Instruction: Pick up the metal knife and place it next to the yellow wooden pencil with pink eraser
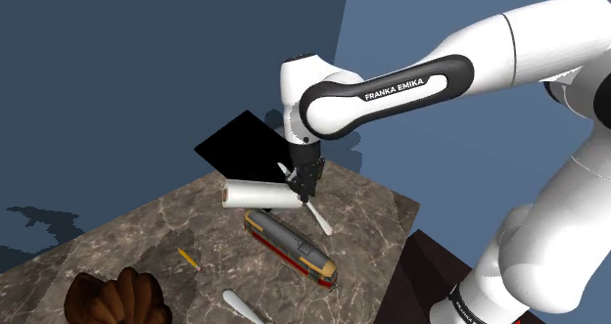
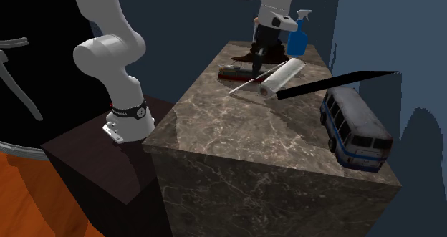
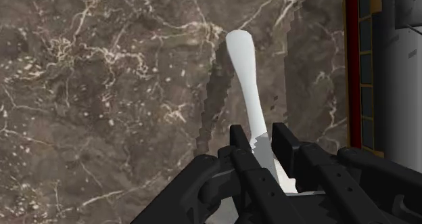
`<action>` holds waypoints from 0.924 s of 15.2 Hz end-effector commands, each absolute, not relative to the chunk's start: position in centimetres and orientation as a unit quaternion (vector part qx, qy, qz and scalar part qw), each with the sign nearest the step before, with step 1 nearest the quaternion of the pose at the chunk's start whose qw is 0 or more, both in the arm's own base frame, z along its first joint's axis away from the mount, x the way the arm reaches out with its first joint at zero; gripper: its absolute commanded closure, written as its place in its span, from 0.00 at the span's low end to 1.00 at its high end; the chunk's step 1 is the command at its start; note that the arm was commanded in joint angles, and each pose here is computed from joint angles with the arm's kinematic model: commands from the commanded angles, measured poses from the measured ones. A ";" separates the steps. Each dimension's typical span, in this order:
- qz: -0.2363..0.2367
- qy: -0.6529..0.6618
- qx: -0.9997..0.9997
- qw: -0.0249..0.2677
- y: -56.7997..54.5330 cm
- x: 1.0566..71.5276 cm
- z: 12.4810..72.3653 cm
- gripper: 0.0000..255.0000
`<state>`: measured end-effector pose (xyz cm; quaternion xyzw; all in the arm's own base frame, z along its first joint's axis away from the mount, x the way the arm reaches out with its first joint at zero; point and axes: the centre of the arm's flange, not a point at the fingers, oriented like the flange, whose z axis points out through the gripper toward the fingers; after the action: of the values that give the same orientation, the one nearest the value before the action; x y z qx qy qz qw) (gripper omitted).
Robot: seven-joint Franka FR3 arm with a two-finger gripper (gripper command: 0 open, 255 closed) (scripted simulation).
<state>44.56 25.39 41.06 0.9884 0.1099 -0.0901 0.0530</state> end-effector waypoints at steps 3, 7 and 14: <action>-0.091 0.109 0.989 0.053 30.6 46.4 40.9 1.00; -0.091 0.109 0.989 0.053 35.6 48.2 41.0 1.00; -0.091 0.109 0.989 0.053 41.3 50.2 39.4 1.00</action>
<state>50.17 41.14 39.95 0.9885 0.1091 -0.0902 0.0526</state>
